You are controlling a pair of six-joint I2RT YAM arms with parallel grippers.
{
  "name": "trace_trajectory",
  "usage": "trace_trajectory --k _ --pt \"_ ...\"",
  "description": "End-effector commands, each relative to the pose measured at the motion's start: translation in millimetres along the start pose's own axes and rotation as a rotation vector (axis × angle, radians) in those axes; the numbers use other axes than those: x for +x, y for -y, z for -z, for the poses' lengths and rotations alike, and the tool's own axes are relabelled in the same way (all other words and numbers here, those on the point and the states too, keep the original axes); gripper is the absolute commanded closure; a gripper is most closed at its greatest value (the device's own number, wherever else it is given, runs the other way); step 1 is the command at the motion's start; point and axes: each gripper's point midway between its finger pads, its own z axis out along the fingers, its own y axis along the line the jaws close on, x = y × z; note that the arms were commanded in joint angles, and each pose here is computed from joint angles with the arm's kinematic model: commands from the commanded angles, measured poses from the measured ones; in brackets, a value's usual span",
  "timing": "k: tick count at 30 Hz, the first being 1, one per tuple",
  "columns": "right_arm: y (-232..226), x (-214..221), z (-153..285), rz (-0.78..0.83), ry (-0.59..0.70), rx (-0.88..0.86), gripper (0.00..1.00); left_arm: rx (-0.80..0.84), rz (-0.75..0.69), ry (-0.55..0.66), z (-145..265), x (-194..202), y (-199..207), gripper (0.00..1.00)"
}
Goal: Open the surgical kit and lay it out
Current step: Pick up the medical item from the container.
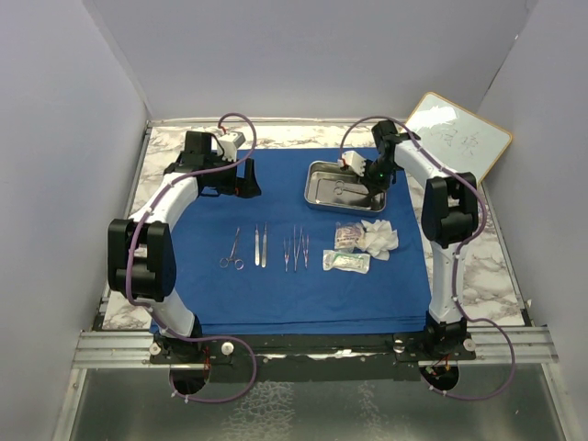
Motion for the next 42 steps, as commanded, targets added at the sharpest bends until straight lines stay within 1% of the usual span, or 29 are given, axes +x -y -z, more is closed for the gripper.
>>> trace_trajectory --k 1,11,26,33,42 --pt "11 -21 28 0.021 0.074 0.074 0.99 0.032 -0.035 0.025 0 -4 8 0.05" --pt "12 -26 39 0.031 0.088 0.098 0.99 0.036 -0.047 0.040 3 -6 12 0.05" --pt "6 -57 68 0.019 0.229 0.146 0.99 0.050 -0.067 0.082 11 -12 22 0.07" --pt "-8 -86 86 0.070 0.280 0.183 0.99 0.097 -0.077 0.110 18 -16 35 0.08" --pt "-54 -140 104 0.204 0.324 0.199 0.99 0.213 -0.164 0.164 36 -28 66 0.11"
